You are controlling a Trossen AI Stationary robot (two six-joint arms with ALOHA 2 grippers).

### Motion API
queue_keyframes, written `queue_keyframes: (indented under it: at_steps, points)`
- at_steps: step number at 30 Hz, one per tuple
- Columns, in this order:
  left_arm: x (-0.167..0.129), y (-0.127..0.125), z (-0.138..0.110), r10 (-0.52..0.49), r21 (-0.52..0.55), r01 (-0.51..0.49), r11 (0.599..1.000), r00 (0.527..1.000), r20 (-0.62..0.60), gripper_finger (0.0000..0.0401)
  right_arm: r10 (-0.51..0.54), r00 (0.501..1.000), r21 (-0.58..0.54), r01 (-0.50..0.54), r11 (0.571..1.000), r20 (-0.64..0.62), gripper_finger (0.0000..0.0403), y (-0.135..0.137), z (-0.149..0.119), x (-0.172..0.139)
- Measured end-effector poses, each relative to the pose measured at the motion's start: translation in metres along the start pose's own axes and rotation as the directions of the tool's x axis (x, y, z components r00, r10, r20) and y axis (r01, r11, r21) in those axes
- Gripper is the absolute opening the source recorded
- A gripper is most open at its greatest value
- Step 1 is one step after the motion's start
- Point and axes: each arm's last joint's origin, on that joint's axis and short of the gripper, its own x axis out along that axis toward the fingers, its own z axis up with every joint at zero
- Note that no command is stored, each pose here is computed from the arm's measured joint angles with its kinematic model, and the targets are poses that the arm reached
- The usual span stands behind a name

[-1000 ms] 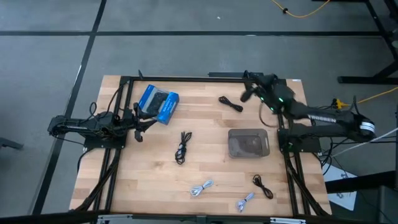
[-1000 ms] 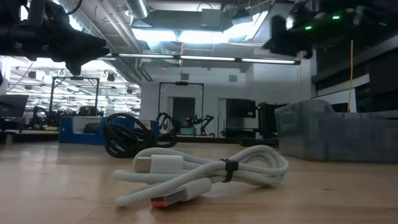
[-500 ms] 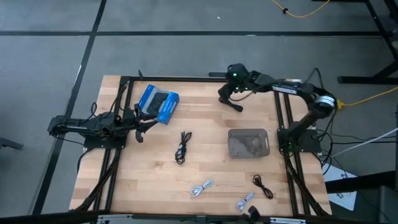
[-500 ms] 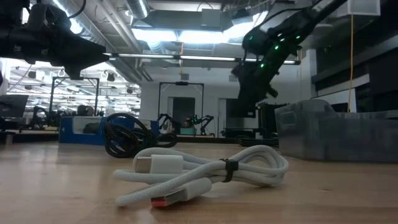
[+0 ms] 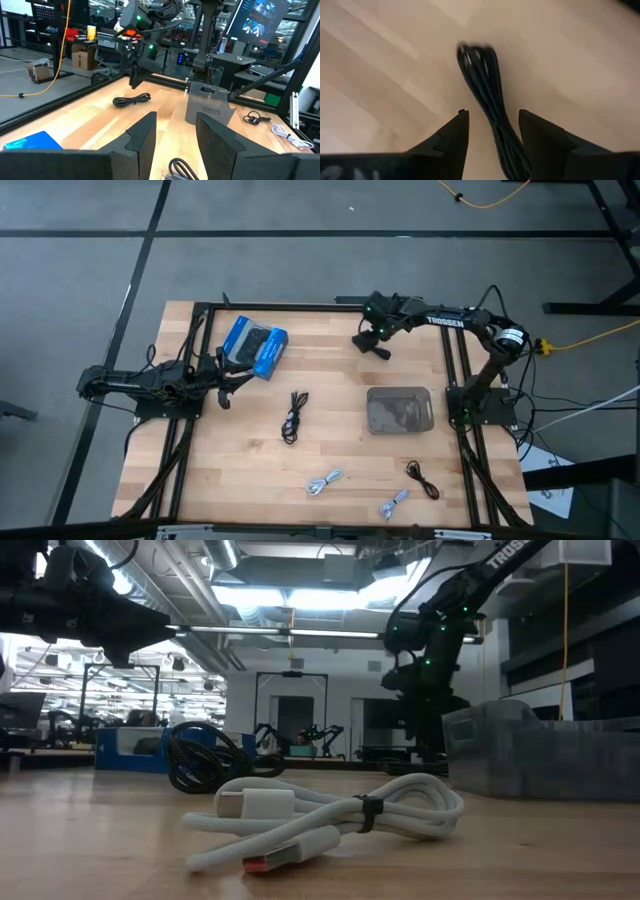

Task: Pick and place USB-C Cables
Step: Put the top black charger cable into the black bin

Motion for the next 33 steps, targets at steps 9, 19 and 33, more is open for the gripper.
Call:
queue_keyframes:
  at_steps: [9,19,33]
  points:
    - [0.0,0.0,0.0,0.0,0.001,0.0,1.0,1.0,0.0,0.0131,-0.02,0.999,-0.104,0.024,0.994,0.044,0.0177,0.0,0.003,0.0]
    - [0.0,0.0,0.0,0.0,0.003,0.0,1.0,1.0,0.0,0.0131,-0.012,0.999,-0.395,0.027,0.918,0.04,0.0177,0.003,0.004,0.006]
    - [0.0,0.0,0.0,0.001,-0.003,-0.001,1.0,1.0,-0.001,0.0131,-0.028,0.997,-0.328,0.002,0.945,-0.075,0.0177,0.002,-0.001,0.039]
